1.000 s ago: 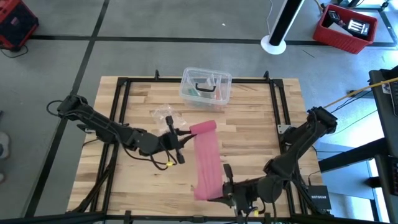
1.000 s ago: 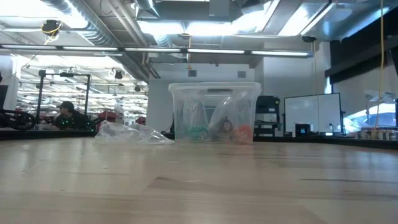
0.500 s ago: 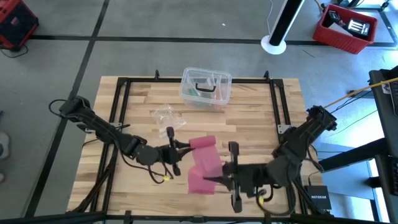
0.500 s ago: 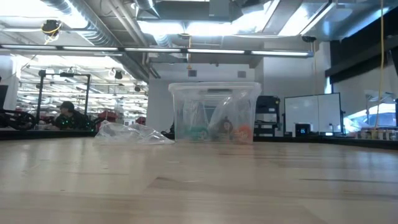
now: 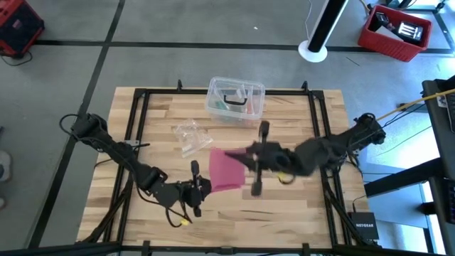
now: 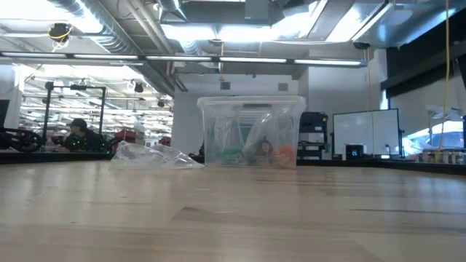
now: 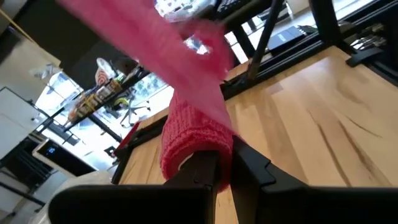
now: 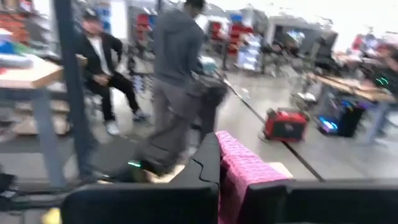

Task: Roll bandage
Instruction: Roll the pink bandage

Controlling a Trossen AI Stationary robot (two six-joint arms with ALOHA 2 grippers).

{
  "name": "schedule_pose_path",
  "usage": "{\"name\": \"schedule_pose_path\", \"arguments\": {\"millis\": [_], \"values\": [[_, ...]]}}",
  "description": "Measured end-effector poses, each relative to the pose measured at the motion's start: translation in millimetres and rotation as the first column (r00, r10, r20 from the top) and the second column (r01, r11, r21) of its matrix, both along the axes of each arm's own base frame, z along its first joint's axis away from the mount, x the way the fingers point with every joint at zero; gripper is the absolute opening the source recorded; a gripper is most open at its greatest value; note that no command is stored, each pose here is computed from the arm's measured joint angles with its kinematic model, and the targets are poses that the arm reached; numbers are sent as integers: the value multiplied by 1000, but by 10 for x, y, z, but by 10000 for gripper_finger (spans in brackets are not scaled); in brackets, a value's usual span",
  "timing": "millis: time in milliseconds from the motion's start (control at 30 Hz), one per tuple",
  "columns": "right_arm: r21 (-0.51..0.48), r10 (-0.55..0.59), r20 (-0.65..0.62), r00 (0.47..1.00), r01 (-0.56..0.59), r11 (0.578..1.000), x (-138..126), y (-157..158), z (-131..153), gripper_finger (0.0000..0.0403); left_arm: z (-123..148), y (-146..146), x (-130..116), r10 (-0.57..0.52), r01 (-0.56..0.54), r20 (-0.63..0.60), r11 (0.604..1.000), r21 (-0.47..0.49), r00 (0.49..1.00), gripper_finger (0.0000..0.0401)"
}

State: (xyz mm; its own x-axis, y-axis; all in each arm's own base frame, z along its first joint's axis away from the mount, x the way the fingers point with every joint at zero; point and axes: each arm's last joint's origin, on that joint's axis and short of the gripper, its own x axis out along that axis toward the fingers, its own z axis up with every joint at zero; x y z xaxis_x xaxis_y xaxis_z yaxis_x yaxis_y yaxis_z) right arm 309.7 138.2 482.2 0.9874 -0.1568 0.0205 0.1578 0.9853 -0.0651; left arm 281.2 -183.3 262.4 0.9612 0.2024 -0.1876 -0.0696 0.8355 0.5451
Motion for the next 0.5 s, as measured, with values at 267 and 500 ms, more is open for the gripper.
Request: {"name": "schedule_pose_path", "arguments": {"millis": [267,500], "values": [[88,-113,-142,983,126,988,178,-522,-176,1,-57,-152,-52,-48,48,-4,998,28,999,17],[132,-113,-296,949,158,979,217,-822,-341,1,-30,-239,-97,-85,84,24,996,44,996,17]]}}
